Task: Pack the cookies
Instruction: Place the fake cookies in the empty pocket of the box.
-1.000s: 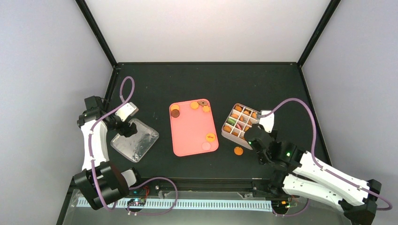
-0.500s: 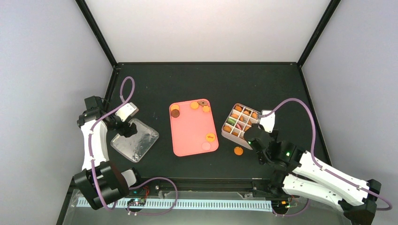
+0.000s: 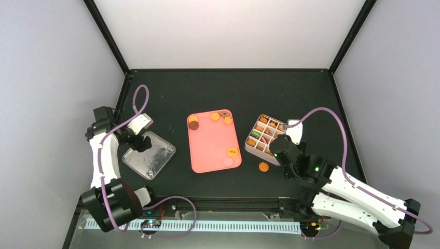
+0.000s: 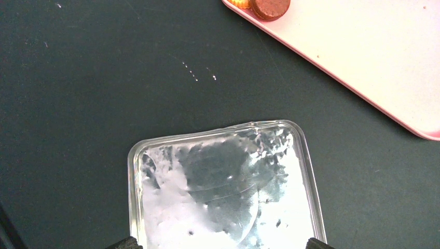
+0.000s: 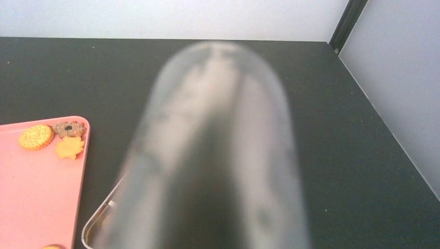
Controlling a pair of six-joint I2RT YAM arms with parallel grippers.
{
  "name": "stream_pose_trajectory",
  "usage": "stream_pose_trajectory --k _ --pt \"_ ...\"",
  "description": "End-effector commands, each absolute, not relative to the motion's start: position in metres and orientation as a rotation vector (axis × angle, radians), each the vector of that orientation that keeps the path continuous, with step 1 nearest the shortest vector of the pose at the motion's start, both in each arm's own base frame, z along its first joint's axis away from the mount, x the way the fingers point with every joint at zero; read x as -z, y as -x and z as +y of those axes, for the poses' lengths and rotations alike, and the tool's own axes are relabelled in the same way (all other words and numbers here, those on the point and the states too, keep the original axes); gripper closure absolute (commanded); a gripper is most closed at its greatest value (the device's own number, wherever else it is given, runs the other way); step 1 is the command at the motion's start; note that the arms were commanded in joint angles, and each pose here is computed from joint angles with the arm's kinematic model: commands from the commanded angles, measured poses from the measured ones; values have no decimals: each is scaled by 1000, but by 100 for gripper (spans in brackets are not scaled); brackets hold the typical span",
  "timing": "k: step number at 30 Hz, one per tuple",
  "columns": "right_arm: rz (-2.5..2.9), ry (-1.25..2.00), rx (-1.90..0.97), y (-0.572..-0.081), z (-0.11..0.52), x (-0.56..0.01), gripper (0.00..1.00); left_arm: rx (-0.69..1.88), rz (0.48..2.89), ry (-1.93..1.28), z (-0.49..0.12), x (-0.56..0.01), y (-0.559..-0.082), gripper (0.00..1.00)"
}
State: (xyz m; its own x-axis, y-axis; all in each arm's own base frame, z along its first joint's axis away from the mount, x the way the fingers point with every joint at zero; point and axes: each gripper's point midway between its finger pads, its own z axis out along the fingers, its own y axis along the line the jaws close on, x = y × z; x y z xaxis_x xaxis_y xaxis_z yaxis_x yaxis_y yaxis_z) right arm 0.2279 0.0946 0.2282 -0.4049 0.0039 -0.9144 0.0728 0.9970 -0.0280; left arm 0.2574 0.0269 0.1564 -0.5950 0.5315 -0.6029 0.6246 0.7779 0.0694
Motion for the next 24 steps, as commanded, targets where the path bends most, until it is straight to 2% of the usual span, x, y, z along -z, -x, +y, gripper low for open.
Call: stream_pose_trajectory --k 1,14,24 --pt "1937 -118 48 -233 90 -246 69 207 2348 -886 25 -155 -255 16" --pt "1952 -61 55 -242 98 -240 81 201 2354 -880 26 -155 -254 15" --pt "1974 -57 107 -255 84 -242 81 198 2358 -881 25 -152 -252 16"
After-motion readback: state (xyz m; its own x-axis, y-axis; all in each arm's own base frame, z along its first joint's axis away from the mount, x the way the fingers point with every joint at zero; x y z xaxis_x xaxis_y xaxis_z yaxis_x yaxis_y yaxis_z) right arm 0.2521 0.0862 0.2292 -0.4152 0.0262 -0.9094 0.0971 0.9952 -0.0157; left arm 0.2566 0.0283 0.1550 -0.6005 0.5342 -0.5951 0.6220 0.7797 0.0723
